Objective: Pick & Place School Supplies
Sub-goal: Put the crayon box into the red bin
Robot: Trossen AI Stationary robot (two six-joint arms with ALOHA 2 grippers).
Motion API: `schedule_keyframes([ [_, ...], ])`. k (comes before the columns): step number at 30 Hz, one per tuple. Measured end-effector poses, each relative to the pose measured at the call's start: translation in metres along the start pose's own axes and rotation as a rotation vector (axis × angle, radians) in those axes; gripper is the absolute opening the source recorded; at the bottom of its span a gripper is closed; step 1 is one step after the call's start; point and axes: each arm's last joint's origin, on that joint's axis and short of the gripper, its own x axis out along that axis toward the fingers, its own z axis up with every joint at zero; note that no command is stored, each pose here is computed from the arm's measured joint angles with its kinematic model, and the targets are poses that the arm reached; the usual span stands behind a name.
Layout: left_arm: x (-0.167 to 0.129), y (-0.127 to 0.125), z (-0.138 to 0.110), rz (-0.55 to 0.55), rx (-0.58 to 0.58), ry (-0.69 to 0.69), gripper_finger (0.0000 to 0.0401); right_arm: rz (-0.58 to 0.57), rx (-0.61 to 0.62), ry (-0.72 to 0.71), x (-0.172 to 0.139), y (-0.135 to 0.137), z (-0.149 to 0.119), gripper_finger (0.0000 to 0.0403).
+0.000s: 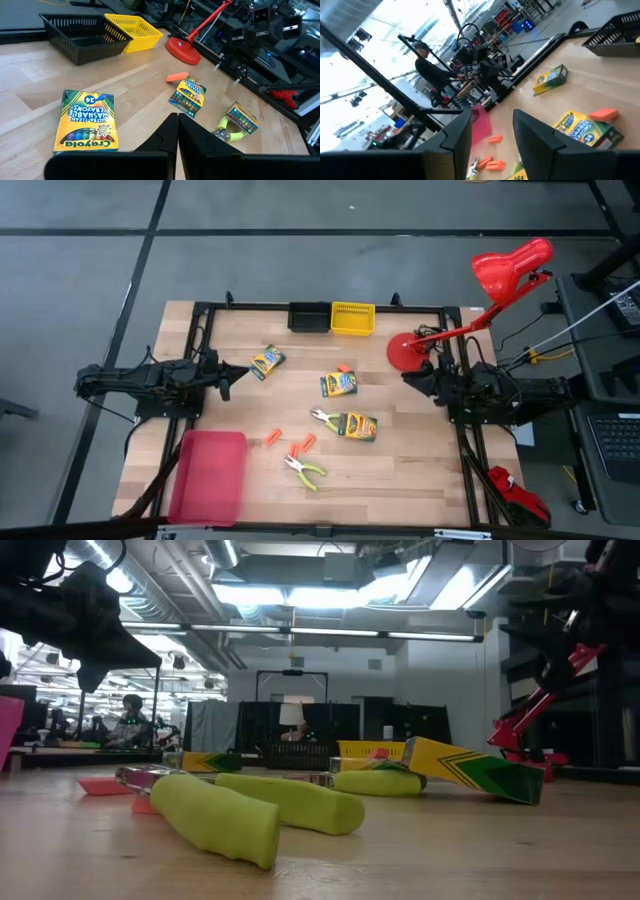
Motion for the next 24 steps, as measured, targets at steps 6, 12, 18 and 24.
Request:
schedule_keyframes([
  [6, 0.000, 0.000, 0.000, 0.000, 0.000, 0.000, 0.0006, 0.110, 0.145, -0.137, -0.001, 0.011, 0.013, 0.0145],
  [12, 0.000, 0.000, 0.000, 0.005, -0.001, -0.004, 0.0006, 0.146, 0.187, -0.167, -0.002, 0.014, 0.016, 0.0145],
  [18, 0.000, -0.003, 0.008, 0.013, -0.056, -0.113, 0.0006, 0.143, 0.182, -0.316, -0.005, 0.018, 0.025, 0.0146],
  [24, -0.003, -0.010, 0.021, -0.052, -0.180, -0.237, 0.0006, 0.032, 0.126, -0.516, -0.006, 0.019, 0.033, 0.0146],
])
